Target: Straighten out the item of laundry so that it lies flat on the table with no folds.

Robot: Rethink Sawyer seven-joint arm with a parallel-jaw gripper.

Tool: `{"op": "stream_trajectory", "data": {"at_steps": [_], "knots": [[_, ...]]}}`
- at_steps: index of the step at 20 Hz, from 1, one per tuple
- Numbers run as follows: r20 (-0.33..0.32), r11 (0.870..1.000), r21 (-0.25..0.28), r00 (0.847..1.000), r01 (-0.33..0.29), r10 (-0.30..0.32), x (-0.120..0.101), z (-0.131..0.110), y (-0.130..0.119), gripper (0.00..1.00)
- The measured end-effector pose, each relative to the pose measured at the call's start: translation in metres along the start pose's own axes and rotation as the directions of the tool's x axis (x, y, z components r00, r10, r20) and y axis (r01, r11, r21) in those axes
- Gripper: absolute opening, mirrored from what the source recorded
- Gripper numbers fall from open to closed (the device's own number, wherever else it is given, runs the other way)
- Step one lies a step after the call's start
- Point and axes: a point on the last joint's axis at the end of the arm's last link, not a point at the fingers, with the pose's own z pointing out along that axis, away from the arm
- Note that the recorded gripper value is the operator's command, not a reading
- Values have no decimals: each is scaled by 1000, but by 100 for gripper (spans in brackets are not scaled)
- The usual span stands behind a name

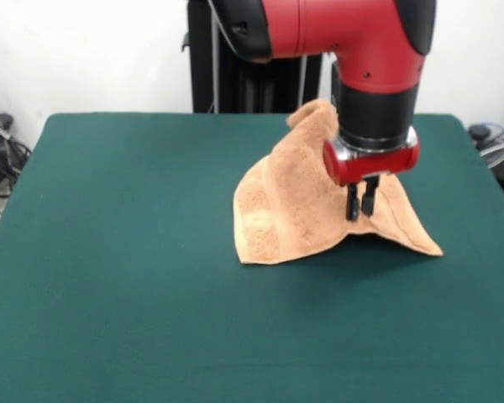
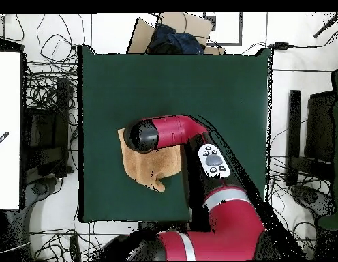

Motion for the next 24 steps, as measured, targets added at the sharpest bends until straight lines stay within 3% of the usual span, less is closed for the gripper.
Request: {"op": "stream_trajectory", "data": {"at_steps": [11,24], "knots": [[-8,1000,-15,1000,-17,17,-2,16,-2,0],[17,1000,-19,1000,-6,6,-12,4,4,0]]}}
